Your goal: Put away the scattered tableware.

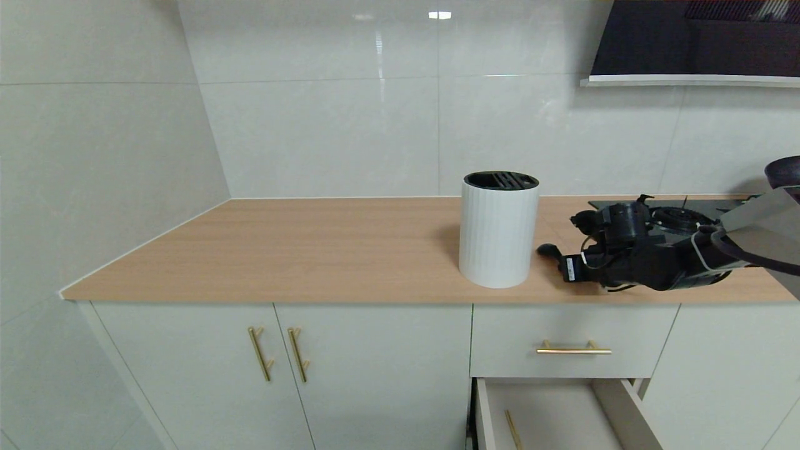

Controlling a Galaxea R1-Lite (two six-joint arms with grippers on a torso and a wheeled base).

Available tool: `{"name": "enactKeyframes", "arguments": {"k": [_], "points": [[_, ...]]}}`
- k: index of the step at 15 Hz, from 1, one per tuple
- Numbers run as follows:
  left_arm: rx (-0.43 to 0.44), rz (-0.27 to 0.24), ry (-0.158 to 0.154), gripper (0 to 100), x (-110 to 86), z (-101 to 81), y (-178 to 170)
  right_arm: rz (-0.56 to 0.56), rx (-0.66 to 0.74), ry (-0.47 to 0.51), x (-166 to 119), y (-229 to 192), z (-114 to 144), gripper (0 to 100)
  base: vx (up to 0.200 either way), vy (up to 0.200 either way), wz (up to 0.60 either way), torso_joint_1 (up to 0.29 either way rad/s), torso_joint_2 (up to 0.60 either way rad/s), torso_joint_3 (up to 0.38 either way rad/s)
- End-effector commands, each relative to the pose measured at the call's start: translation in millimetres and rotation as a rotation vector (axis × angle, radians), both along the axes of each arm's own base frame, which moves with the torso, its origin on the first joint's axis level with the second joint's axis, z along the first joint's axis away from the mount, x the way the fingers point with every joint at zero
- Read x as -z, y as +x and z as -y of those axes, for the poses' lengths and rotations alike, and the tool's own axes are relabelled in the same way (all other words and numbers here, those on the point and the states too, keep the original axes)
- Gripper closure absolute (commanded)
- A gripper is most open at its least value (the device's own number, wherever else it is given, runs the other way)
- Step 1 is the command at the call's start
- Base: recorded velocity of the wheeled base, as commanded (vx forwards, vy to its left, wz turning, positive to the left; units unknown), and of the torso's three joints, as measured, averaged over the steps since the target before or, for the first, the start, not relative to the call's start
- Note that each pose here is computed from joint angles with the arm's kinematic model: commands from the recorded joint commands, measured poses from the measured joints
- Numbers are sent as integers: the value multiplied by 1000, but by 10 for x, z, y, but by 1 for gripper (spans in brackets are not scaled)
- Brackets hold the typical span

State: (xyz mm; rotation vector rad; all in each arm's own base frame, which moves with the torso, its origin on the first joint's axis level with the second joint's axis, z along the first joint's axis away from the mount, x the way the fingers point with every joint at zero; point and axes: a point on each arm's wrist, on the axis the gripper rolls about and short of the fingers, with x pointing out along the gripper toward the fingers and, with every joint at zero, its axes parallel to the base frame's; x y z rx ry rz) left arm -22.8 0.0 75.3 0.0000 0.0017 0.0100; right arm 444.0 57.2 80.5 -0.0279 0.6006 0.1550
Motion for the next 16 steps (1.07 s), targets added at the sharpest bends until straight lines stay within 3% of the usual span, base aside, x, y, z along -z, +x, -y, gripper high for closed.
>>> {"name": "enactKeyframes", "arguments": {"k": [1,7,10,16], "points": [[-1,0,0,0,0,0,0,5,0,2,-37,-14,-3,100,0,0,0,0,0,0],[-1,0,0,0,0,0,0,75,20,22,-643,-479,-11,100,0,0,0,0,0,0],[-1,0,0,0,0,0,0,18,3,25,-924,-1019,-28,100,0,0,0,0,0,0],[-1,0,0,0,0,0,0,-9,-50,23,-1037,-1907,16,100,0,0,0,0,0,0]]}}
